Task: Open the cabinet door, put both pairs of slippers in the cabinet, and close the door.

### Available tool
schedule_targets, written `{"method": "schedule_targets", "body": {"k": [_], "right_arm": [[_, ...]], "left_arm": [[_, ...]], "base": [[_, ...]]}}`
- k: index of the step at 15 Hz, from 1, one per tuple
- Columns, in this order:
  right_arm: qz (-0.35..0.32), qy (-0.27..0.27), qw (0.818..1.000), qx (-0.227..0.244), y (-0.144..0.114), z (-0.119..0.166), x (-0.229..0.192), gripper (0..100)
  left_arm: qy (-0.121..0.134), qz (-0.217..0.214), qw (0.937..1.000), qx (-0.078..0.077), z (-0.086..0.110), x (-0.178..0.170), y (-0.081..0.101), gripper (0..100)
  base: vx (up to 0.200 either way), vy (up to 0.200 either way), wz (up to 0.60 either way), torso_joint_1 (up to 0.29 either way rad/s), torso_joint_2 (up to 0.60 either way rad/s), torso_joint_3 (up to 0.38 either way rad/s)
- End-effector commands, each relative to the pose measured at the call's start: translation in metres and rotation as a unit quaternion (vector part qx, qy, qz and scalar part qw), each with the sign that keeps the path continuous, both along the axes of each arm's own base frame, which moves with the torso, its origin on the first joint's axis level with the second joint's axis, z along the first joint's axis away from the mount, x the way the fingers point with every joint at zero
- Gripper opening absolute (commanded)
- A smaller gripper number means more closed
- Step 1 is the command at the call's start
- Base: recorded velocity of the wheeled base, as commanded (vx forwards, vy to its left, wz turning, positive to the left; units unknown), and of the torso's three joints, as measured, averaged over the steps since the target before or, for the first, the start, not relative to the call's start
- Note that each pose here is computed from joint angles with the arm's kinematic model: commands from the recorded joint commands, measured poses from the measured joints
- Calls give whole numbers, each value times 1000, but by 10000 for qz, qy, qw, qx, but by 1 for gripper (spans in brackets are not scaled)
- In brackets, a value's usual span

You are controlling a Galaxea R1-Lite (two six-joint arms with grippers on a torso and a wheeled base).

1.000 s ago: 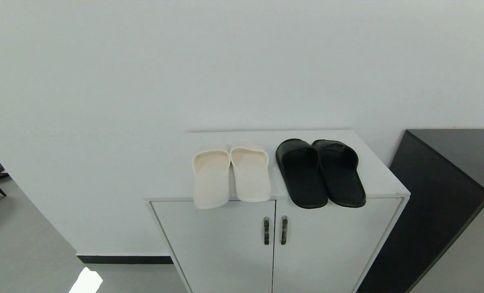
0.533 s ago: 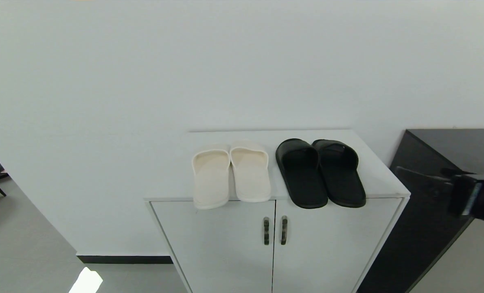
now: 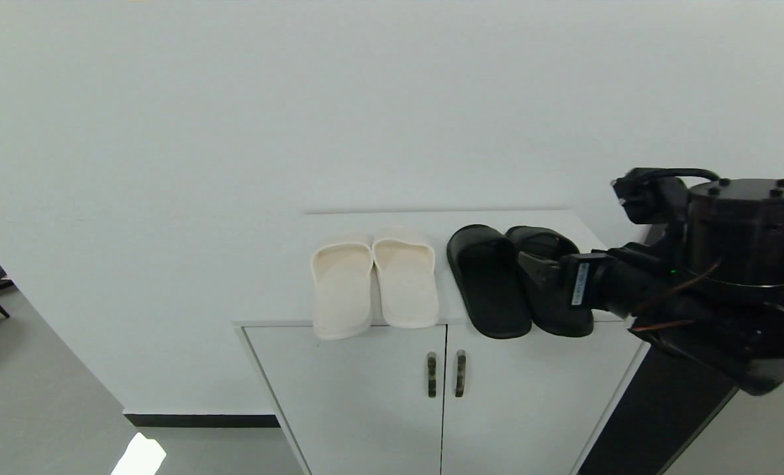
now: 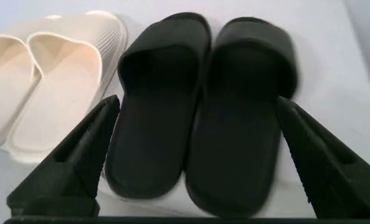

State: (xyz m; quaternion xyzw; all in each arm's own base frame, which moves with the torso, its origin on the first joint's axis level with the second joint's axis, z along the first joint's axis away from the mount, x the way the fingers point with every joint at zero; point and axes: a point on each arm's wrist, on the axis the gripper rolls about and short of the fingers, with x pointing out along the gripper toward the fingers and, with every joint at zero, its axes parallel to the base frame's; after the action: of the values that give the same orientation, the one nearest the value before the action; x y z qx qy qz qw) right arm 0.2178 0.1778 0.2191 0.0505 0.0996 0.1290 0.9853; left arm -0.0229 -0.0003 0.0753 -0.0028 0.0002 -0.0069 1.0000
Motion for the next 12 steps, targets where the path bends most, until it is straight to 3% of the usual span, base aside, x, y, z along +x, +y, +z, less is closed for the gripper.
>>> {"method": "schedule_targets", "body": {"k": [1,5,12], "right_arm": [[-93,180,9996,-198,21,-17,25,100],[-251,284,9983,-447,29,-33,54,100],[-494,250,9972,-494,35,-44,94,100]], "left_arm": [[6,0,10000,-3,0,0,0,0],[6,0,10000,-3,0,0,0,0],[6,0,10000,-3,0,0,0,0]], "base": [[0,0,0,0,0,0],[0,0,0,0,0,0],[0,0,0,0,0,0]]}}
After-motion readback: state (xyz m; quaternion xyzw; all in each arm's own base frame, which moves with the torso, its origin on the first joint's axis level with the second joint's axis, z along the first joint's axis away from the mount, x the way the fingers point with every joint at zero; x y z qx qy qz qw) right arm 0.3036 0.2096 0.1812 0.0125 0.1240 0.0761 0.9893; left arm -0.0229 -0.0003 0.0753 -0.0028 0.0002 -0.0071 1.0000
